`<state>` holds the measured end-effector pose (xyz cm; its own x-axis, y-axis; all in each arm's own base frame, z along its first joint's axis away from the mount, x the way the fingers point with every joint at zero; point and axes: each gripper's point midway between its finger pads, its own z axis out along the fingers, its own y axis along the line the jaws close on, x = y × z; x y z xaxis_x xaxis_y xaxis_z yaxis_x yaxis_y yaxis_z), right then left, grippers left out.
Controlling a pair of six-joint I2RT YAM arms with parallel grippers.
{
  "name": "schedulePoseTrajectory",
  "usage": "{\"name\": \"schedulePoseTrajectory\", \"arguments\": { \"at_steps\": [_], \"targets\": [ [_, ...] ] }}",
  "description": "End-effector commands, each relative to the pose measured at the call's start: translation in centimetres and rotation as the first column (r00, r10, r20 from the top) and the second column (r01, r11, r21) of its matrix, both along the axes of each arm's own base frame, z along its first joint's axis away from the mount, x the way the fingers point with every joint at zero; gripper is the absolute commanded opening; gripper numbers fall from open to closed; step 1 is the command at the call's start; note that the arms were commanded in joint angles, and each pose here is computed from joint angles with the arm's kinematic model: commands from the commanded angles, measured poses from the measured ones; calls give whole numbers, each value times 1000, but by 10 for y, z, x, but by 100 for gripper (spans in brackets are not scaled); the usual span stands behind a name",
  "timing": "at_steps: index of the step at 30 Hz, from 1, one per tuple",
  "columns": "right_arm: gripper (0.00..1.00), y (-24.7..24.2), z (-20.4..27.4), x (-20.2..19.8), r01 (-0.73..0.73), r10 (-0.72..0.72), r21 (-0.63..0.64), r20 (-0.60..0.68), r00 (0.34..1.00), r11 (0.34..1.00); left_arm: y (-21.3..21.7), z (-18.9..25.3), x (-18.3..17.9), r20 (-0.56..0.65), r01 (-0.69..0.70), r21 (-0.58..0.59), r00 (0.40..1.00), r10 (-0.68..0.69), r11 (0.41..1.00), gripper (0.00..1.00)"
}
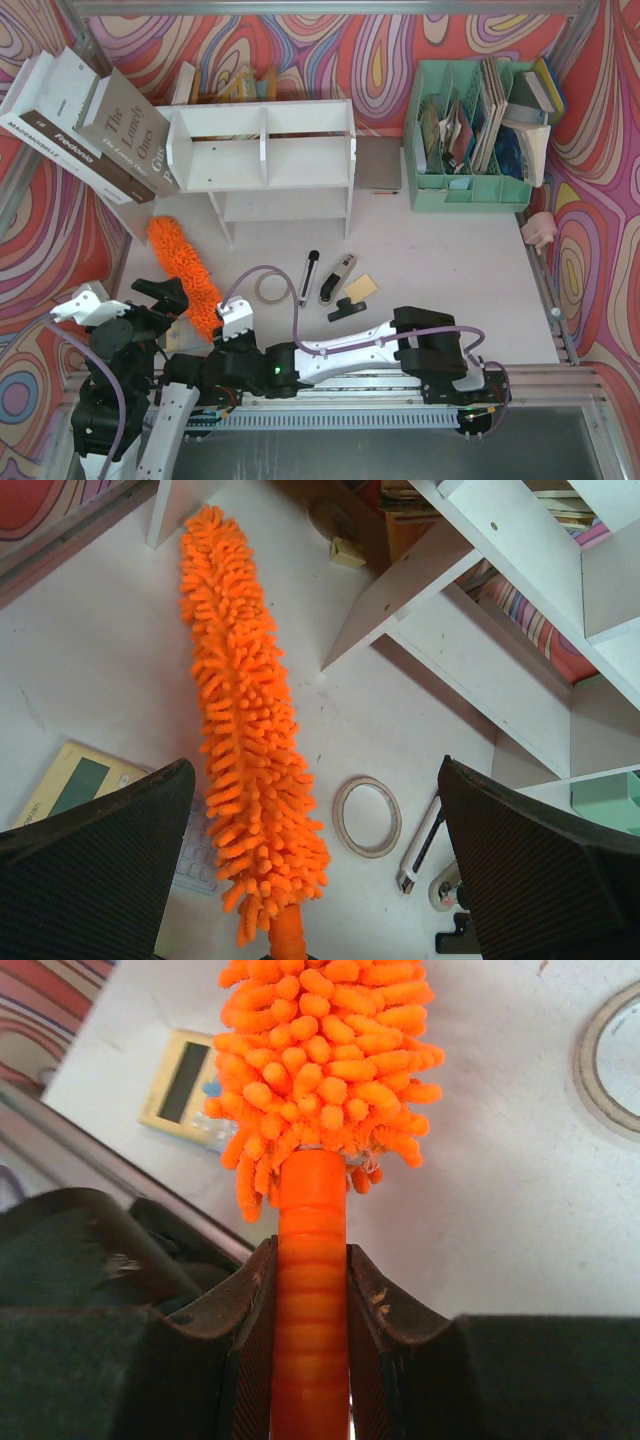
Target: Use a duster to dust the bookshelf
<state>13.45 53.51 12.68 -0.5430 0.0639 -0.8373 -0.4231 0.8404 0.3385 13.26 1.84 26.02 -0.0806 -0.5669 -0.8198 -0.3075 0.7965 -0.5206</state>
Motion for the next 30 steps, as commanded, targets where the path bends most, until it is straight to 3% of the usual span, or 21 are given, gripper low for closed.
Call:
{"name": "schedulePoseTrajectory", "arguments": {
  "at_steps": [1, 7, 11, 23, 27, 30],
  "targets": [
    [0, 12, 50, 12, 19, -24, 106, 47, 999, 994, -1, -3, 3, -17, 5, 3, 1000, -5, 1000, 98],
    [0, 16, 123, 24, 13, -49, 215, 164, 985, 976, -10, -1, 7, -64, 43, -8, 997, -43, 999, 98],
    [0, 15, 143, 29, 25, -78, 255, 199, 977, 967, -18, 1, 10, -73, 87, -20, 993, -88, 996, 98],
    [0, 19, 33, 28, 44, -49, 85, 56, 997, 995, -18, -7, 7, -54, 95, -14, 994, -96, 995, 98],
    [0, 21, 39, 38, 54, -60, 92, 59, 996, 994, -17, -7, 6, -49, 89, -16, 995, -89, 996, 98],
    [0, 21, 72, 44, 51, -63, 142, 83, 995, 989, -17, -6, 6, -45, 87, -17, 995, -87, 996, 98]
  ]
}}
